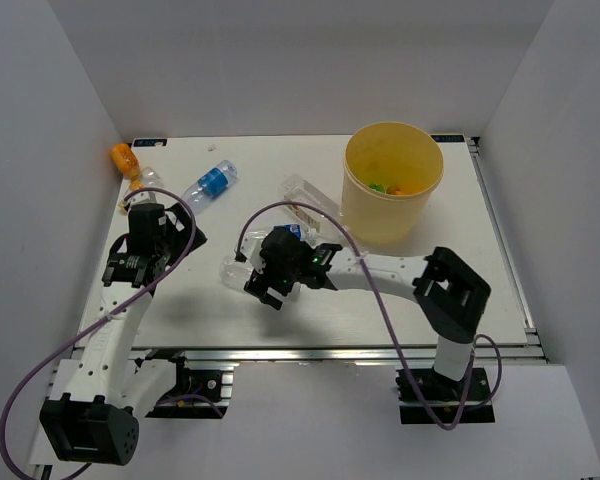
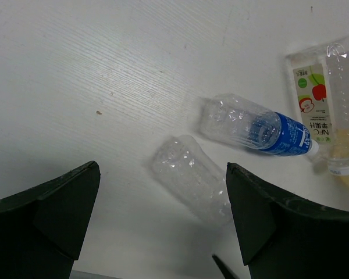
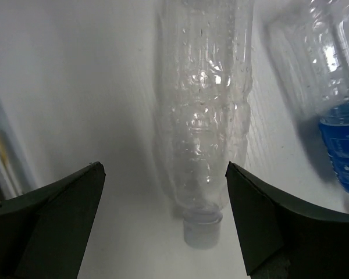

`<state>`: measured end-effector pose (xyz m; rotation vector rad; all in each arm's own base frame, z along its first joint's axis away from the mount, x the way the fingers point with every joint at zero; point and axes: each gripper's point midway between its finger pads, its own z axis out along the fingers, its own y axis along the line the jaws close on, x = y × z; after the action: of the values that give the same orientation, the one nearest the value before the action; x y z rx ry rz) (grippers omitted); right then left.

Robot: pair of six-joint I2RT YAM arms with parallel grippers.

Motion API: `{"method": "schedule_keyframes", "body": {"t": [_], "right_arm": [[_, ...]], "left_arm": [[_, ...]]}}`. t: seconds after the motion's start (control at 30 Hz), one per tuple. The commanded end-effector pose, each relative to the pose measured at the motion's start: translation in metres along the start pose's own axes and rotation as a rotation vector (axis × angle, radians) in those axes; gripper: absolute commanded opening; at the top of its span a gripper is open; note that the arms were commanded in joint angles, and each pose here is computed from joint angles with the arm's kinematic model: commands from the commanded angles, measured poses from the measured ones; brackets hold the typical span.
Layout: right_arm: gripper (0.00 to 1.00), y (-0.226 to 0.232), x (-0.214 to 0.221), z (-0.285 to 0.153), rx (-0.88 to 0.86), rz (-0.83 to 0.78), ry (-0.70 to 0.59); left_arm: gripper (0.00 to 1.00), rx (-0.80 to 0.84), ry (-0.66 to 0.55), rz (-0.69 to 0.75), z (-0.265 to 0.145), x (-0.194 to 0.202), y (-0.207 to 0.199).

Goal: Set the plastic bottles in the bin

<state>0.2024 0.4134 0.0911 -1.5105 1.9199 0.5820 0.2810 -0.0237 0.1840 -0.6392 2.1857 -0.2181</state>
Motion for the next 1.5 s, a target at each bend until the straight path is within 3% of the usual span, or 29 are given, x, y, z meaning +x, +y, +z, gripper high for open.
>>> {"method": "schedule_keyframes", "body": {"t": [0.0, 0.1, 0.23, 0.3, 0.43, 0.57, 0.73, 0.87, 0.97, 1.0, 1.1, 1.17, 1.23, 1.47], "right_arm": [[0.89, -0.031, -0.008, 0.026, 0.154, 0.006, -0.032], [0.89, -0.033, 0.006, 0.048, 0.187, 0.014, -0.019], [0.89, -0.028, -0.002, 0.051, 0.204, 0.006, -0.095], [0.8, -0.022, -0.014, 0.043, 0.18, 0.004, -0.152], [0.45, -0.016, -0.046, 0.013, 0.157, 0.015, -0.258], [0.36, -0.036, -0.099, -0.067, 0.255, 0.052, -0.434], [0.35, -0.125, -0.122, -0.18, 0.488, 0.209, -0.577], [0.36, -0.212, -0.097, -0.282, 0.836, 0.347, -0.655], [0.42, -0.256, -0.059, -0.316, 0.961, 0.453, -0.581], [0.6, -0.273, -0.031, -0.32, 0.992, 0.504, -0.511], [0.89, -0.292, -0.011, -0.333, 1.002, 0.559, -0.466], [0.89, -0.292, -0.006, -0.331, 0.973, 0.475, -0.375], [0.89, -0.292, -0.015, -0.347, 0.997, 0.45, -0.382], [0.89, -0.297, 0.001, -0.403, 1.235, 0.552, -0.374]], "left_arm": [[0.98, 0.006, -0.045, 0.013, -0.015, -0.014, -0.003], [0.98, -0.003, -0.036, 0.022, -0.018, -0.012, 0.0], [0.98, 0.004, -0.026, 0.022, -0.019, -0.01, -0.001], [0.98, 0.024, -0.024, 0.012, -0.019, -0.01, -0.006], [0.98, 0.043, -0.022, 0.001, -0.017, -0.013, -0.012], [0.98, 0.027, -0.035, 0.005, -0.021, -0.019, -0.011], [0.98, 0.018, -0.075, -0.03, -0.024, -0.032, -0.013], [0.98, 0.119, -0.045, -0.031, -0.02, -0.03, -0.035], [0.98, 0.179, -0.046, -0.042, -0.016, -0.033, -0.049], [0.98, 0.176, -0.039, -0.047, -0.01, -0.033, -0.05], [0.98, 0.188, -0.007, -0.048, -0.002, -0.032, -0.058], [0.98, 0.168, 0.036, -0.081, 0.012, -0.026, -0.063], [0.98, 0.129, 0.116, -0.131, 0.025, -0.009, -0.067], [0.98, -0.088, 0.193, -0.282, 0.043, 0.033, -0.082]]}}
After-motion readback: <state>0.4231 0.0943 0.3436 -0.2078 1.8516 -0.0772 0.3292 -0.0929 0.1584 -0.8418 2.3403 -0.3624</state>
